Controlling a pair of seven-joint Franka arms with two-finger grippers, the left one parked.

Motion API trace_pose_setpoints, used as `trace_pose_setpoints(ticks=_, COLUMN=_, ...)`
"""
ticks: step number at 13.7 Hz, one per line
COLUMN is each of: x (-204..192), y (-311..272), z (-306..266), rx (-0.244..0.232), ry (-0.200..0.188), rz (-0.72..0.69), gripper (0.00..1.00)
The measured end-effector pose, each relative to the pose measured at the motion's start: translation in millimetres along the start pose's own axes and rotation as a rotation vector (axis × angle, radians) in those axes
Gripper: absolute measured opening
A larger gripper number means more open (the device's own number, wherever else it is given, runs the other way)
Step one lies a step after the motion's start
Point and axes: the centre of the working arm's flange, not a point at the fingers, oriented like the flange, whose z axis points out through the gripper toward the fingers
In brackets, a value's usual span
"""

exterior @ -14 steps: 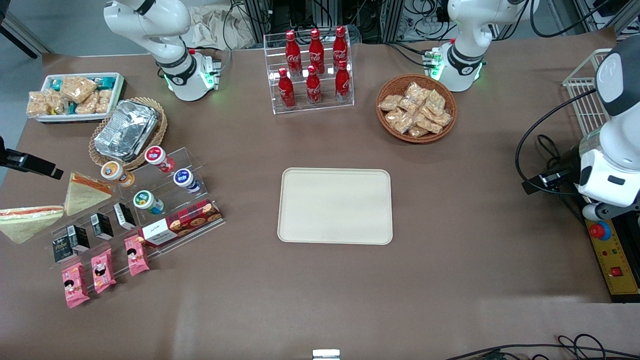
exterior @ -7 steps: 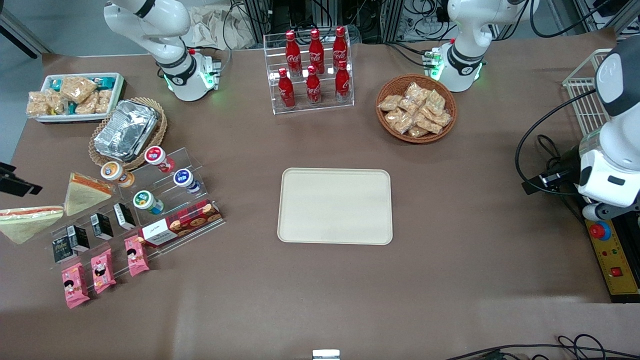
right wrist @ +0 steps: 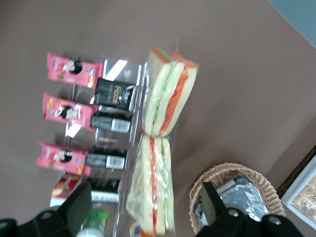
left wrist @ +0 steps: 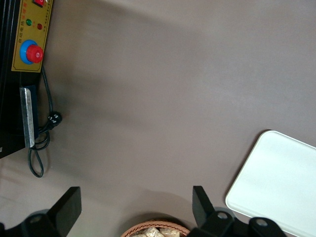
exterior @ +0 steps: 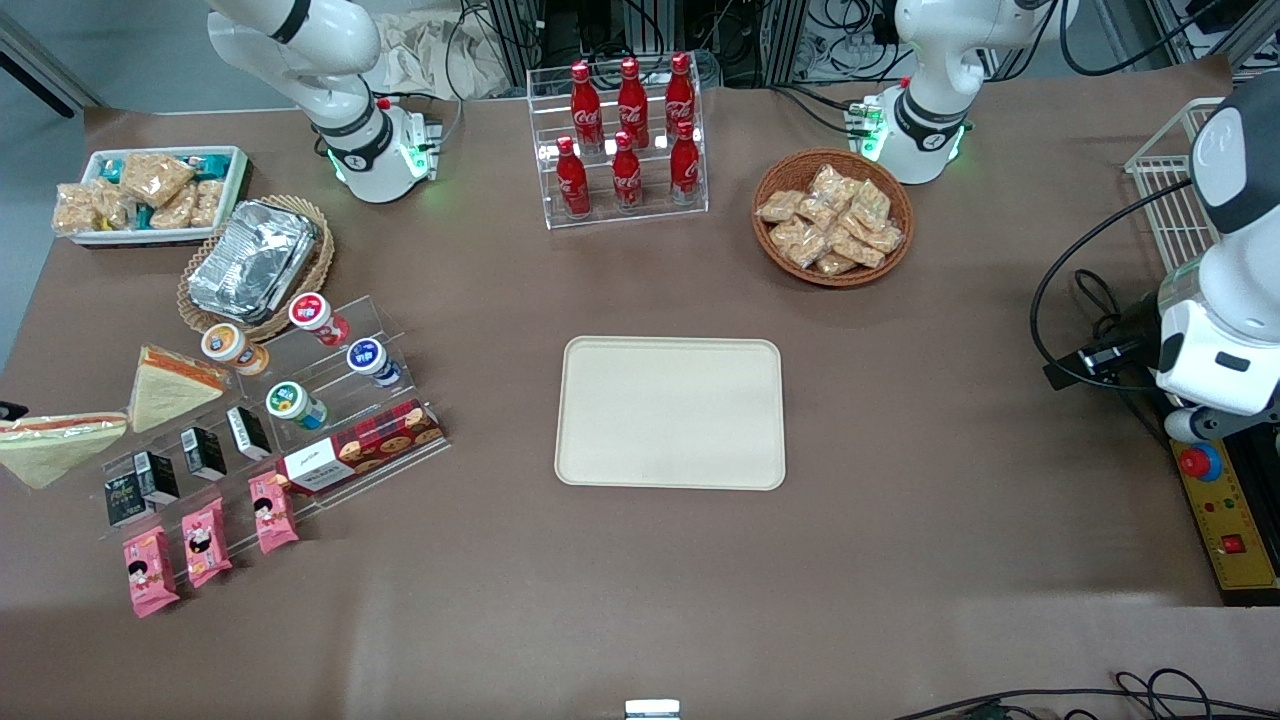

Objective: Place sandwich on tray
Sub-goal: 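Close the right gripper on a wrapped triangular sandwich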

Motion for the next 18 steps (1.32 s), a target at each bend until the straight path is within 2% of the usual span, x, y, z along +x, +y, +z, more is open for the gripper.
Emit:
trace_pose_setpoints(ticks=5, x=35, y=24, z=39, rx=-0.009, ry=0.000, rz=0.076, gripper=0.99)
trace_pose_setpoints(ticks=16, x=67, y=37, z=100, rx=-0.004, ry=-0.014, rz=0.124, gripper=0.99)
trace_pose_setpoints(ticks=18, x=69, y=35, z=107, rx=-0.003, ry=-0.005, rz=0.121, gripper=0.99)
